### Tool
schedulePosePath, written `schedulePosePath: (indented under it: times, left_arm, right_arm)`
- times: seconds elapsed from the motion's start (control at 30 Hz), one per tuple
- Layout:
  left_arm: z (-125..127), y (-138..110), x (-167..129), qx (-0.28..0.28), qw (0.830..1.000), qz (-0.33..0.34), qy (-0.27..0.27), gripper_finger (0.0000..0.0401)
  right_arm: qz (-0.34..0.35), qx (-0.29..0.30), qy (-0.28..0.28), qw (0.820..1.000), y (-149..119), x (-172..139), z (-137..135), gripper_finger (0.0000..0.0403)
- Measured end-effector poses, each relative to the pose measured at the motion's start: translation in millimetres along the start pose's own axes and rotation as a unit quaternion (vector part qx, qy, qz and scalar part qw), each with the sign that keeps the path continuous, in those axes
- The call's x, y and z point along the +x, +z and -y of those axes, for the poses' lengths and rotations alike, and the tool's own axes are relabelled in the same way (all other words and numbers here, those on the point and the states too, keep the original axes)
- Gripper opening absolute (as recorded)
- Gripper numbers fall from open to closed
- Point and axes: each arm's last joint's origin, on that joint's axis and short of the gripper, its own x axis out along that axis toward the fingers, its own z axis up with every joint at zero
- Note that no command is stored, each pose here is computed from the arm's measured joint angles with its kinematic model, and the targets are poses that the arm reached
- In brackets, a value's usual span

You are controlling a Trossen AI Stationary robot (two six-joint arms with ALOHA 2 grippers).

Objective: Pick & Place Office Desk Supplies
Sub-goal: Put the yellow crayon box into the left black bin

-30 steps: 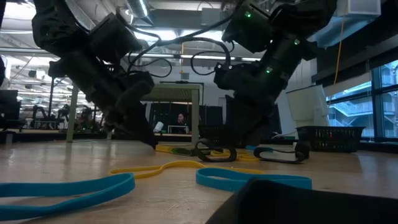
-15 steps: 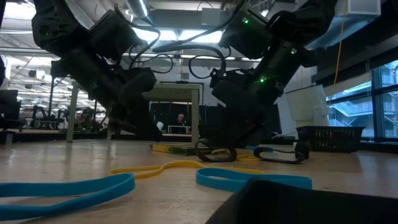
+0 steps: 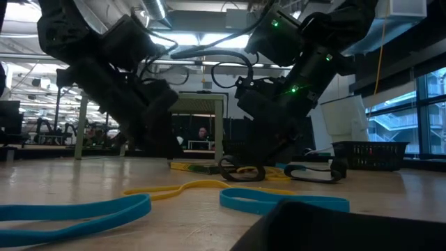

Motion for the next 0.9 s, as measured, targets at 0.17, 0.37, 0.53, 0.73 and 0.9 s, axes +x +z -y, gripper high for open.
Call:
schedulePosePath:
  times: [0.17, 0.37, 0.53, 0.73, 0.9]
  left_arm:
    - [-1, -5, 9, -0.047, 0.999, -0.016, -0.013, 0.0169]
    - [3, -6, 13, -0.057, 0.997, -0.018, -0.042, 0.0155]
    - [3, -6, 13, -0.063, 0.996, -0.036, -0.057, 0.0115]
    - [4, -7, 13, -0.064, 0.994, -0.046, -0.07, 0.0053]
    - [4, -6, 13, -0.055, 0.995, -0.039, -0.075, 0.0008]
  right_arm:
    - [0.001, -0.001, 0.0, 1.0, 0, 0, 0, 0.0203]
    - [0.0, -0.003, 0.001, 1.0, 0, 0, 0, 0.0203]
    - [0.0, -0.008, 0.0, 1.0, 0, 0, 0, 0.0203]
    - [0.001, -0.01, 0.001, 1.0, 0, 0, 0, 0.0203]
    - [0.001, -0.01, 0.001, 1.0, 0, 0, 0, 0.0203]
